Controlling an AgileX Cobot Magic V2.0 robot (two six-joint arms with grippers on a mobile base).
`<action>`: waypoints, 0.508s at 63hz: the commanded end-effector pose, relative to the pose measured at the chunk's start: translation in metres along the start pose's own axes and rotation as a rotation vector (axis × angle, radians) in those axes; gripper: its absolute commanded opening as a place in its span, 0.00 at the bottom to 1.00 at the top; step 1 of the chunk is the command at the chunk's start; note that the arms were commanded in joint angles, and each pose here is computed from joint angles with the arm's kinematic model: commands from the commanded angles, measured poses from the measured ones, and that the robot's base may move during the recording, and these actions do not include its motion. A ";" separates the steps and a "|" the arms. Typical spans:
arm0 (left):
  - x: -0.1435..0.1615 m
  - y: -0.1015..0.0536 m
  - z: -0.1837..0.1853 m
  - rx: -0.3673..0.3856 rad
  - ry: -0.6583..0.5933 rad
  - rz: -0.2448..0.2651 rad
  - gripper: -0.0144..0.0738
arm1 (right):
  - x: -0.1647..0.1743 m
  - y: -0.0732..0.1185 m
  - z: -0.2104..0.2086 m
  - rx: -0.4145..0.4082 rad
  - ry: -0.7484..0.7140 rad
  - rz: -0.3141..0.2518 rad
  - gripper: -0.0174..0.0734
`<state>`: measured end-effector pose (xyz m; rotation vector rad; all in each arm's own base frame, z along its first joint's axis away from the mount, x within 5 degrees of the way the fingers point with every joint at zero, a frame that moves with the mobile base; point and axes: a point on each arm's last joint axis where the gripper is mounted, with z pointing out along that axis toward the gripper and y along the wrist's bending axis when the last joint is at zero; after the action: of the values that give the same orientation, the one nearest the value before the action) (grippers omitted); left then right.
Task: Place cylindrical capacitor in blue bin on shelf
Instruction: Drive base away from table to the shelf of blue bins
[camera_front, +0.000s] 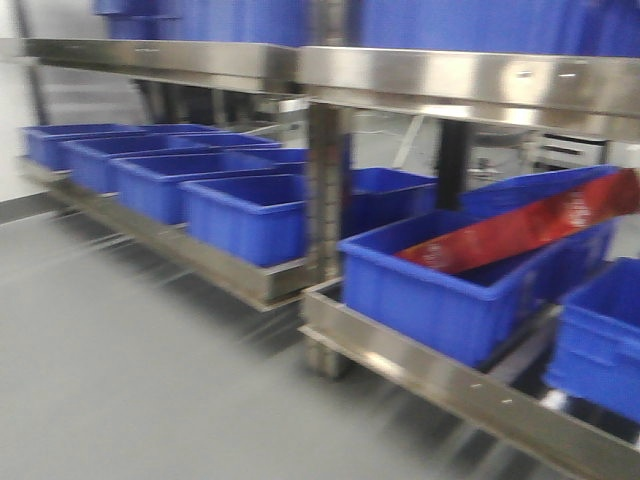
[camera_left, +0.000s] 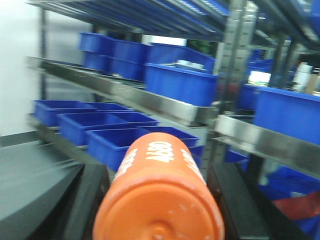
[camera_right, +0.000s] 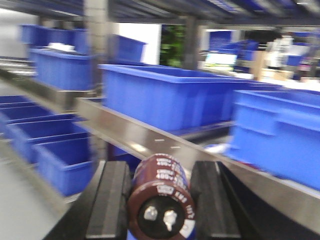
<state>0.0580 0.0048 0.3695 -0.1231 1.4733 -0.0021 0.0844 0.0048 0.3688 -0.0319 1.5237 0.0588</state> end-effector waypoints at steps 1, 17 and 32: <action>-0.003 0.000 -0.001 -0.001 -0.031 0.000 0.04 | -0.003 0.000 0.000 0.004 -0.032 -0.013 0.01; -0.003 0.000 -0.001 -0.001 -0.031 0.000 0.04 | -0.003 0.000 0.000 0.004 -0.032 -0.013 0.01; -0.003 0.000 -0.001 -0.001 -0.031 0.000 0.04 | -0.003 0.000 0.000 0.004 -0.032 -0.013 0.01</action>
<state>0.0580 0.0048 0.3695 -0.1218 1.4734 -0.0006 0.0844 0.0048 0.3688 -0.0319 1.5237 0.0588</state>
